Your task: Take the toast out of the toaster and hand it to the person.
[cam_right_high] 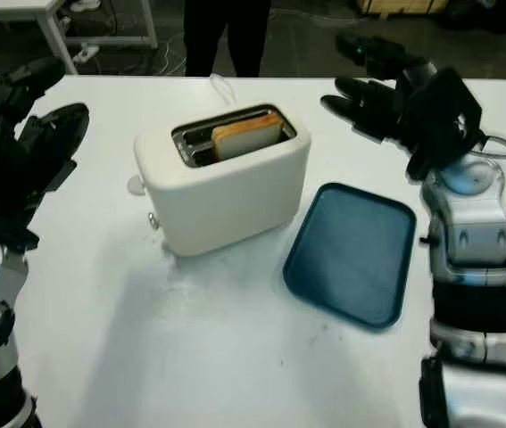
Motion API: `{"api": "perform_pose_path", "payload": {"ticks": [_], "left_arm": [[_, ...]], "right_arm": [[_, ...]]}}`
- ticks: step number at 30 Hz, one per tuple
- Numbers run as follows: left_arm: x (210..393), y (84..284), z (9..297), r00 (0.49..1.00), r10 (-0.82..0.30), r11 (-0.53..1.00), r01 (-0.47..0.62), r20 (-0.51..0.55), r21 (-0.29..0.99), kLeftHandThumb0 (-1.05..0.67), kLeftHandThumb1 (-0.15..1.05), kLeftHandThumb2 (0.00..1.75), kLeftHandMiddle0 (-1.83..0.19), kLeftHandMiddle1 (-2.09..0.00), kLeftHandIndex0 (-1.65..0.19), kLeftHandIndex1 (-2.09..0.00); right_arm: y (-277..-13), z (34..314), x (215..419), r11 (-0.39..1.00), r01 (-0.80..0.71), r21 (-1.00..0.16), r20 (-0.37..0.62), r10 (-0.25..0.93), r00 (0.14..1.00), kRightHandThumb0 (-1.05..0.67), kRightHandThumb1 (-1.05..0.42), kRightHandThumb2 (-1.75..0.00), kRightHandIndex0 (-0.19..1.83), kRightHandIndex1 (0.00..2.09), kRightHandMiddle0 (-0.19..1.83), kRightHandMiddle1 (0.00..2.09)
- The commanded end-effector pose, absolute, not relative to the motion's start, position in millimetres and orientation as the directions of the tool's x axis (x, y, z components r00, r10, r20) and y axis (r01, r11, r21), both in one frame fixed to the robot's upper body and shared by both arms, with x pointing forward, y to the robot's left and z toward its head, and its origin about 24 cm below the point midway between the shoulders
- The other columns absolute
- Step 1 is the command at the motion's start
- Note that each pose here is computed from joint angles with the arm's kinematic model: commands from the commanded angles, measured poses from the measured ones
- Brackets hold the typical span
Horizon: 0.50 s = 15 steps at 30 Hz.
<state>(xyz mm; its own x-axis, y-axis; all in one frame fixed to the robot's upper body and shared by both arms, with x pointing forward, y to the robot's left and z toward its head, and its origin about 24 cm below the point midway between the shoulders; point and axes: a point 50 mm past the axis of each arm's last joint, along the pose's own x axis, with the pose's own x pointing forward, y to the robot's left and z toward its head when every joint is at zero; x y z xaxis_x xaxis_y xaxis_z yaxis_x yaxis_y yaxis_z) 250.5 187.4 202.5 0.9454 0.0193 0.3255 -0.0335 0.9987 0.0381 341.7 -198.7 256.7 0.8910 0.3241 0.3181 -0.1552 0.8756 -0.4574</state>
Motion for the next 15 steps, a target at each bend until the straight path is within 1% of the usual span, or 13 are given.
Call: {"api": "perform_pose_path", "payload": {"ticks": [1, 2, 4, 6, 7, 9, 12, 13, 15], "left_arm": [[249.4, 187.6, 202.7, 0.943, 0.029, 0.999, -0.042, 0.332, 0.034, -0.62, 0.92, 0.22, 0.00, -0.86, -0.05, -0.70], [249.4, 187.6, 202.6, 0.943, 0.028, 0.999, -0.042, 0.333, 0.034, -0.62, 0.92, 0.22, 0.00, -0.86, -0.04, -0.69], [249.3, 187.7, 202.6, 0.943, 0.025, 0.999, -0.038, 0.333, 0.031, -0.62, 0.92, 0.23, 0.00, -0.85, -0.04, -0.69], [249.2, 187.8, 202.6, 0.942, 0.027, 0.999, -0.041, 0.335, 0.033, -0.61, 0.92, 0.23, 0.00, -0.85, -0.04, -0.70], [249.0, 187.9, 202.6, 0.942, 0.029, 0.999, -0.043, 0.333, 0.033, -0.61, 0.92, 0.24, 0.00, -0.86, -0.05, -0.70], [248.7, 187.8, 202.5, 0.943, 0.031, 0.999, -0.043, 0.332, 0.029, -0.61, 0.92, 0.23, 0.00, -0.86, -0.05, -0.70], [248.4, 187.3, 202.0, 0.944, 0.030, 0.999, -0.040, 0.329, 0.024, -0.60, 0.92, 0.25, 0.00, -0.85, -0.04, -0.70], [248.4, 187.1, 201.9, 0.944, 0.029, 0.999, -0.038, 0.328, 0.022, -0.59, 0.92, 0.25, 0.00, -0.84, -0.04, -0.70], [248.5, 186.9, 201.7, 0.944, 0.026, 0.999, -0.035, 0.330, 0.021, -0.59, 0.92, 0.25, 0.00, -0.83, -0.04, -0.70]], "right_arm": [[-191.5, 271.9, 347.1, 0.839, -0.175, -0.516, 0.337, 0.387, 0.858, -0.26, -0.62, -0.01, 0.88, 0.34, 0.82, 0.21], [-187.5, 277.2, 349.7, 0.814, -0.184, -0.551, 0.332, 0.416, 0.847, -0.27, -0.60, 0.00, 0.90, 0.36, 0.85, 0.22], [-179.7, 285.2, 353.4, 0.763, -0.190, -0.618, 0.313, 0.459, 0.831, -0.35, -0.58, 0.00, 0.96, 0.40, 0.91, 0.23], [-168.2, 291.8, 355.9, 0.699, -0.174, -0.694, 0.295, 0.496, 0.817, -0.40, -0.57, 0.00, 1.00, 0.43, 0.95, 0.24], [-162.3, 294.1, 356.6, 0.660, -0.162, -0.733, 0.288, 0.518, 0.806, -0.46, -0.57, 0.00, 1.02, 0.45, 0.97, 0.24], [-152.3, 296.0, 357.2, 0.583, -0.136, -0.801, 0.269, 0.554, 0.788, -0.51, -0.56, 0.00, 1.03, 0.47, 0.99, 0.24], [-136.7, 292.8, 357.7, 0.443, -0.111, -0.890, 0.210, 0.613, 0.762, -0.54, -0.57, 0.00, 1.00, 0.47, 0.98, 0.23], [-132.8, 290.9, 357.7, 0.407, -0.115, -0.906, 0.188, 0.631, 0.752, -0.48, -0.57, 0.00, 0.97, 0.47, 0.97, 0.21], [-125.2, 286.3, 357.8, 0.342, -0.123, -0.932, 0.146, 0.664, 0.733, -0.42, -0.58, 0.00, 0.95, 0.46, 0.96, 0.19]]}}
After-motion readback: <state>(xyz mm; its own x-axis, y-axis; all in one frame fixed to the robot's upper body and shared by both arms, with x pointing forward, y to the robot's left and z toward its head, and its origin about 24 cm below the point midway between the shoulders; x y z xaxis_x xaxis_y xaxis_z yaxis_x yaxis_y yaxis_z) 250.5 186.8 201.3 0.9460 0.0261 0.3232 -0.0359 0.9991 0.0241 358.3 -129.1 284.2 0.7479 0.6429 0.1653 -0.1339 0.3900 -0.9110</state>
